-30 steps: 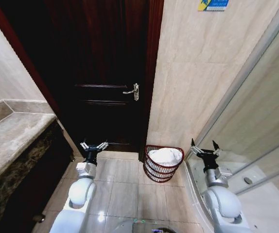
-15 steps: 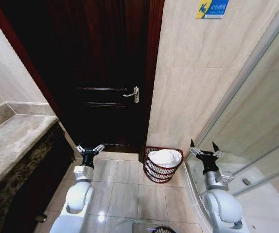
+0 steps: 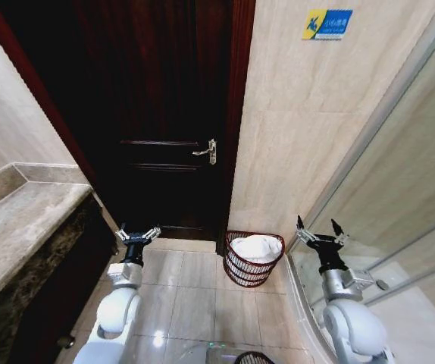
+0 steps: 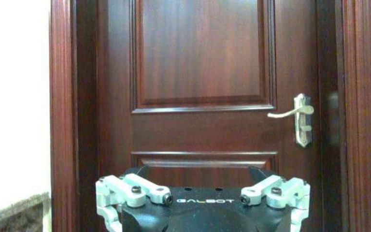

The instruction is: Discard the used towel into the hamper.

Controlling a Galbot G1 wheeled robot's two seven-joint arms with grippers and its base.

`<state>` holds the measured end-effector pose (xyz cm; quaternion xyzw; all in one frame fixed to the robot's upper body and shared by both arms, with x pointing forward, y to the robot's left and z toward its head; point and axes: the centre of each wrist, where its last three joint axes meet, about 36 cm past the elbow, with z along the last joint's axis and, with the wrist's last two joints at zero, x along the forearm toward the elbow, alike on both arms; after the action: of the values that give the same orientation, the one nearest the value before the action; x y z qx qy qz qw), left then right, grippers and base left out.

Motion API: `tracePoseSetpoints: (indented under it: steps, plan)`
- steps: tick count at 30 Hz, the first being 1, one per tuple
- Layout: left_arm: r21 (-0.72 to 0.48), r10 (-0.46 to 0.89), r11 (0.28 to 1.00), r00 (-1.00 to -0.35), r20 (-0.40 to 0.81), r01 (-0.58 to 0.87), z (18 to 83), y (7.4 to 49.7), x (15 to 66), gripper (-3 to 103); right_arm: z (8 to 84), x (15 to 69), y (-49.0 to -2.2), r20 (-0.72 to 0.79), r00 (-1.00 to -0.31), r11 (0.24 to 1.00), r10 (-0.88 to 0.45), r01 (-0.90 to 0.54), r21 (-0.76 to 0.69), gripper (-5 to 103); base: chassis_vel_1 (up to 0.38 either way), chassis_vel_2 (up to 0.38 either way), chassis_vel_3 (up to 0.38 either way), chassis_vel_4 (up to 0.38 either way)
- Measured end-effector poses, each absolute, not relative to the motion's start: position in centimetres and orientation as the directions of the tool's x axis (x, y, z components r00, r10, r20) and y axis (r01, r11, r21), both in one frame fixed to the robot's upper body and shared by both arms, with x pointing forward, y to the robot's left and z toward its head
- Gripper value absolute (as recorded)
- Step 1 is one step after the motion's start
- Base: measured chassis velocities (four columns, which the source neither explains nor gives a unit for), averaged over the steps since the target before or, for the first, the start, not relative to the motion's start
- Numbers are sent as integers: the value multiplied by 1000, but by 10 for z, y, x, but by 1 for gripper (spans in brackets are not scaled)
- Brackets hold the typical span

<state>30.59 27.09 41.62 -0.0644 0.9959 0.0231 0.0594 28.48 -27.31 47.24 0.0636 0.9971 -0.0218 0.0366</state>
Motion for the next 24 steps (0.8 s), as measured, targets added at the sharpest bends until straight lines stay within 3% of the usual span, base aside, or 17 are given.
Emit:
tracePoseSetpoints:
  steps: [24]
  plan:
    - [57,-109,992,-985,-131,-117,425,269,295,100,483,282,-273,-93,-989,992,119,123,-41,100,0,0,0,0]
